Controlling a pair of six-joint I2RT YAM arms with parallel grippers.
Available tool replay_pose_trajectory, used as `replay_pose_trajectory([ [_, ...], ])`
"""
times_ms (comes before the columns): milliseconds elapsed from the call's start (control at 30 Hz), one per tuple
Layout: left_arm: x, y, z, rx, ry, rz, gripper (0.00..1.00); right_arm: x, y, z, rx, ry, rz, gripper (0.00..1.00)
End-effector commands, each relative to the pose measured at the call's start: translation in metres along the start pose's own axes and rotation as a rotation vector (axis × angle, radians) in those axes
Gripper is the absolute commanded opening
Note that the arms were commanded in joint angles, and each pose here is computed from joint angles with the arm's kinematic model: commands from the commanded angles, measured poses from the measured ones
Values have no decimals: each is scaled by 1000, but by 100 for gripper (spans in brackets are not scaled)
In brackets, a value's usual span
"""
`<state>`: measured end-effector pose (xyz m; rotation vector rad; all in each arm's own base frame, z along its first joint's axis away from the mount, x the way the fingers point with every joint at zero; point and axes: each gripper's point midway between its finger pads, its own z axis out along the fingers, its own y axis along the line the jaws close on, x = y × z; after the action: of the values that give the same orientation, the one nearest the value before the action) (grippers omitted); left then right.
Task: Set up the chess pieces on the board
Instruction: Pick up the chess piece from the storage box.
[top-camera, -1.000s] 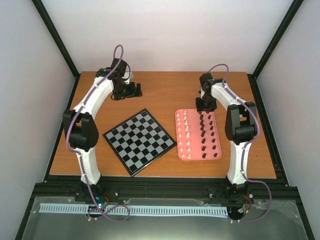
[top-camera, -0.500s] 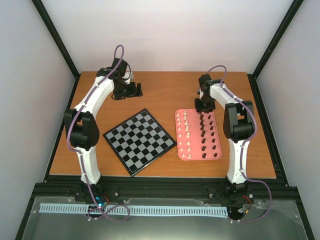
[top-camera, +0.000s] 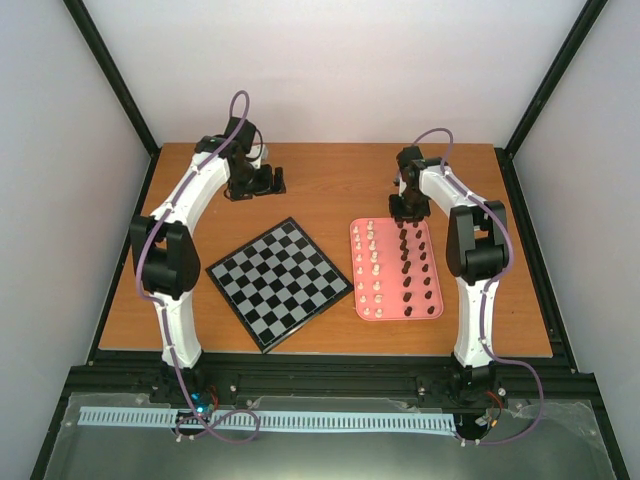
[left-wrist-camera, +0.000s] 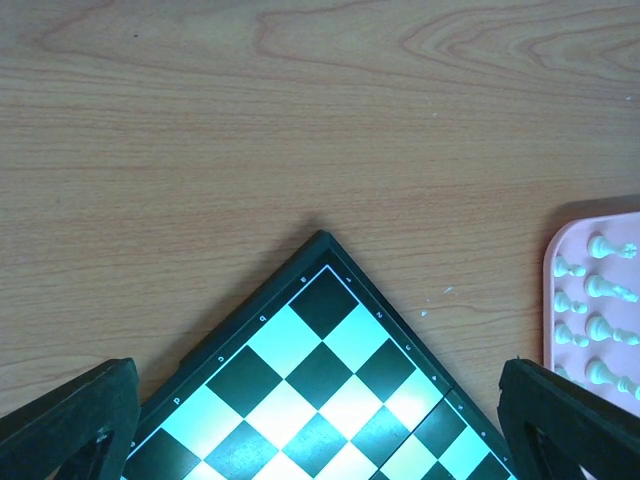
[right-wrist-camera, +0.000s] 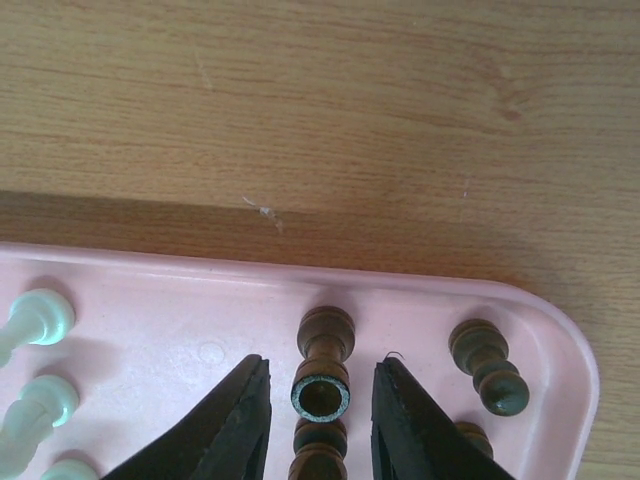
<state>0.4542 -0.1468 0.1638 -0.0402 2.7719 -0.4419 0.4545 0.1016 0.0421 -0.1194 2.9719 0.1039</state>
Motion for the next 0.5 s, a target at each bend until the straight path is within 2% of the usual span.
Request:
replay_pose_trajectory([
  [0,-7,-5,-4,17,-10,2,100,-9,-1,1,6,-18,-6,29],
  [467,-5,-3,-6,5,-10,7,100,-7,2,7,-7,1,-5,26],
])
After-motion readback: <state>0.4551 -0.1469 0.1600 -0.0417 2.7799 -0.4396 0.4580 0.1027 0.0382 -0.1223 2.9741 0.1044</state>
